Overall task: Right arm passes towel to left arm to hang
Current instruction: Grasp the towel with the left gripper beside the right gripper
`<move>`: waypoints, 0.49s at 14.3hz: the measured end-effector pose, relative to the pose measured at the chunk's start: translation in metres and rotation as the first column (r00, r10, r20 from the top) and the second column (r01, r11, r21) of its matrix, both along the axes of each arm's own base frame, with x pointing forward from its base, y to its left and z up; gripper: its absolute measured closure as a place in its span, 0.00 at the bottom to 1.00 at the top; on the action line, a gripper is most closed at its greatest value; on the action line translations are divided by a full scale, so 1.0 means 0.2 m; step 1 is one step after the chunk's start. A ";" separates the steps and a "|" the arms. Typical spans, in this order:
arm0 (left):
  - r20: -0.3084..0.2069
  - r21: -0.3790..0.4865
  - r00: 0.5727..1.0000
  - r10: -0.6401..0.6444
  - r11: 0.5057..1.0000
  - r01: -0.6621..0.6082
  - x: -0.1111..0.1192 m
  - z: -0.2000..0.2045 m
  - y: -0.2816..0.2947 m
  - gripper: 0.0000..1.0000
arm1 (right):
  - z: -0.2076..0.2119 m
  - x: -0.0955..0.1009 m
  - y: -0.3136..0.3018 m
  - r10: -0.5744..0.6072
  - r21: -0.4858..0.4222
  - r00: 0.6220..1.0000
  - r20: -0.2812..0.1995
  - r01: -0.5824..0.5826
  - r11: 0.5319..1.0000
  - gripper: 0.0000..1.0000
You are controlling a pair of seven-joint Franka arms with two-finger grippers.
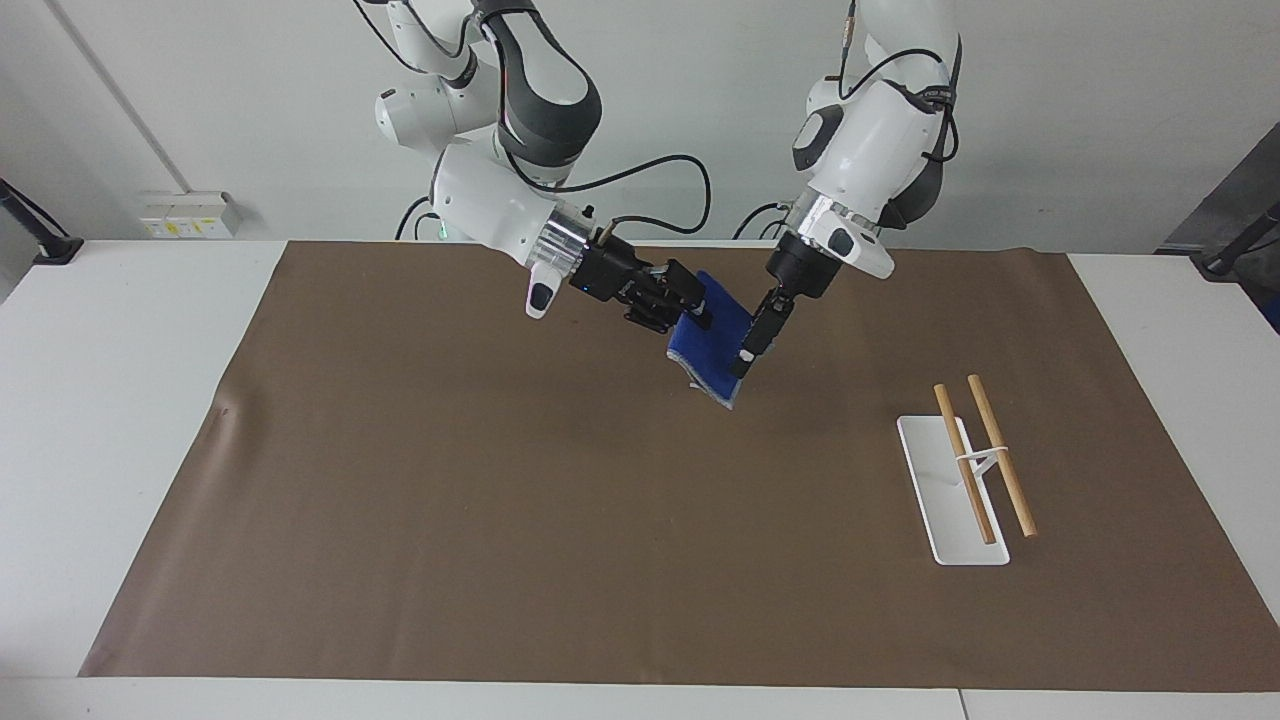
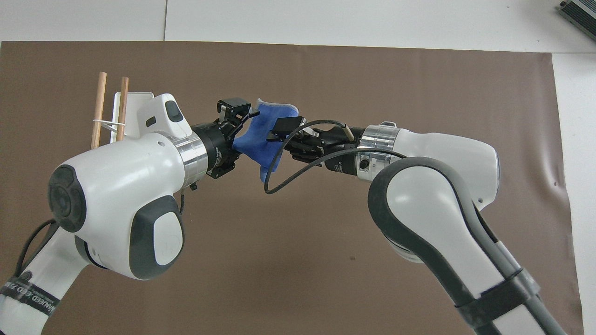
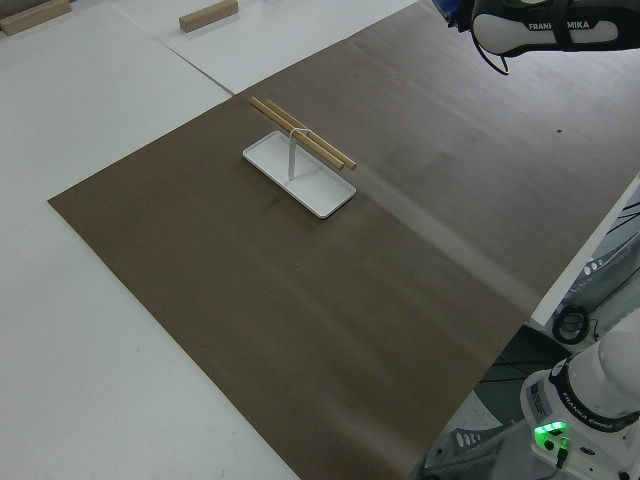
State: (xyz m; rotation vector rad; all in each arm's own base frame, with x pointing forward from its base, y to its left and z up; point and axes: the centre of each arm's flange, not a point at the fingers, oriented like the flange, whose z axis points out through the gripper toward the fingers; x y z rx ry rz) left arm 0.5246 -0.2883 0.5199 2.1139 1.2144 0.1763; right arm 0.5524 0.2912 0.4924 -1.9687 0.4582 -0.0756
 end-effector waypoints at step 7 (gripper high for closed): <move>0.008 -0.004 1.000 0.007 1.000 -0.007 0.01 0.02 0.02 0.98 | -0.01 0.00 0.00 0.000 -0.002 1.000 -0.003 0.000 1.000 0.89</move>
